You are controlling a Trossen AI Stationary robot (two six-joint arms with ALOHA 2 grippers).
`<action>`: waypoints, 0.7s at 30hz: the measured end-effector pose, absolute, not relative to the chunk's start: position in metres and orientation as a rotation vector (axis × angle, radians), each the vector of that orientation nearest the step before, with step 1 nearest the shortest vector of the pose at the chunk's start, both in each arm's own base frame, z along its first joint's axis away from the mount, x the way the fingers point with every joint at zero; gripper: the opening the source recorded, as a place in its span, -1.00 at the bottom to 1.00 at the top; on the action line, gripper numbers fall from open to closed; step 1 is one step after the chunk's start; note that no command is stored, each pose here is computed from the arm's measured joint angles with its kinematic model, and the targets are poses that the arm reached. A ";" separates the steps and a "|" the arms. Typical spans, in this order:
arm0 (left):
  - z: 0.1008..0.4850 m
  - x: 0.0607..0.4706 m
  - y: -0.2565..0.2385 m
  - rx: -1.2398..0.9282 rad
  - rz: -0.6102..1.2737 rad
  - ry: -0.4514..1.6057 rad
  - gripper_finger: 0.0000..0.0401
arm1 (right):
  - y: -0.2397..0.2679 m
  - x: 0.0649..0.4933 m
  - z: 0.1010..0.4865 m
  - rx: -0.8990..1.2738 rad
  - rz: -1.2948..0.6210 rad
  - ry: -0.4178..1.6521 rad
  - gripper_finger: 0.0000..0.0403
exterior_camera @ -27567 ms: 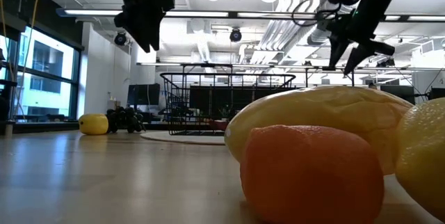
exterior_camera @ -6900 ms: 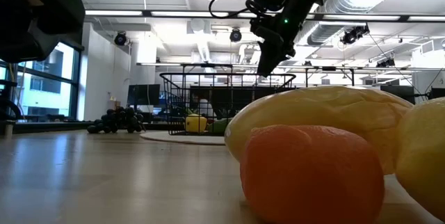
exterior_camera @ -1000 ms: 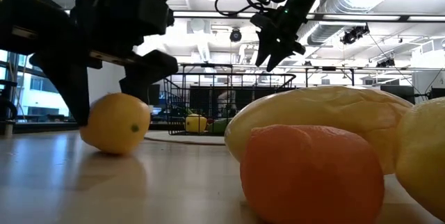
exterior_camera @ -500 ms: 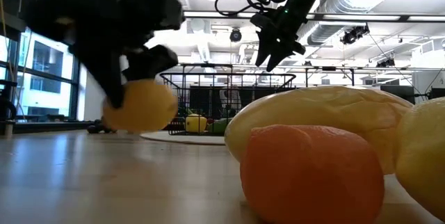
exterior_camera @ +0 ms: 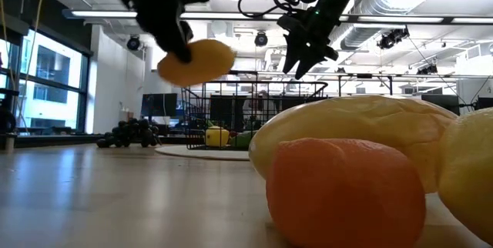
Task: Build produce basket
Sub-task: Put the left yellow mango into the black wire basket
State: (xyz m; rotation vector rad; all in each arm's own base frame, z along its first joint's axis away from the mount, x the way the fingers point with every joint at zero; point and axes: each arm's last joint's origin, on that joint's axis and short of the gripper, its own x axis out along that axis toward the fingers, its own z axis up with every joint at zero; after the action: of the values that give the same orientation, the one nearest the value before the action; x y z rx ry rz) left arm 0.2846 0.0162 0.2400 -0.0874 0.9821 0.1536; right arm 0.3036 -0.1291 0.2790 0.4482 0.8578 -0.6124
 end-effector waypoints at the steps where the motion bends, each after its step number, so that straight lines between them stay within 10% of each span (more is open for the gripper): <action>1: 0.246 0.284 0.019 -0.088 0.169 0.957 0.01 | -0.129 0.304 0.279 0.448 -0.612 0.858 0.06; 21: 0.284 0.275 0.092 0.066 0.471 0.759 0.02 | -0.129 0.304 0.279 0.463 -0.617 0.846 0.06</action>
State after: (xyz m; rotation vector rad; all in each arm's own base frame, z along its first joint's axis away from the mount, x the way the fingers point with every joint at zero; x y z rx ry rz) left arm 0.2751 0.0923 0.2836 0.0663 0.7589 0.4711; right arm 0.3041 -0.1294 0.2795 0.4632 0.8462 -0.6174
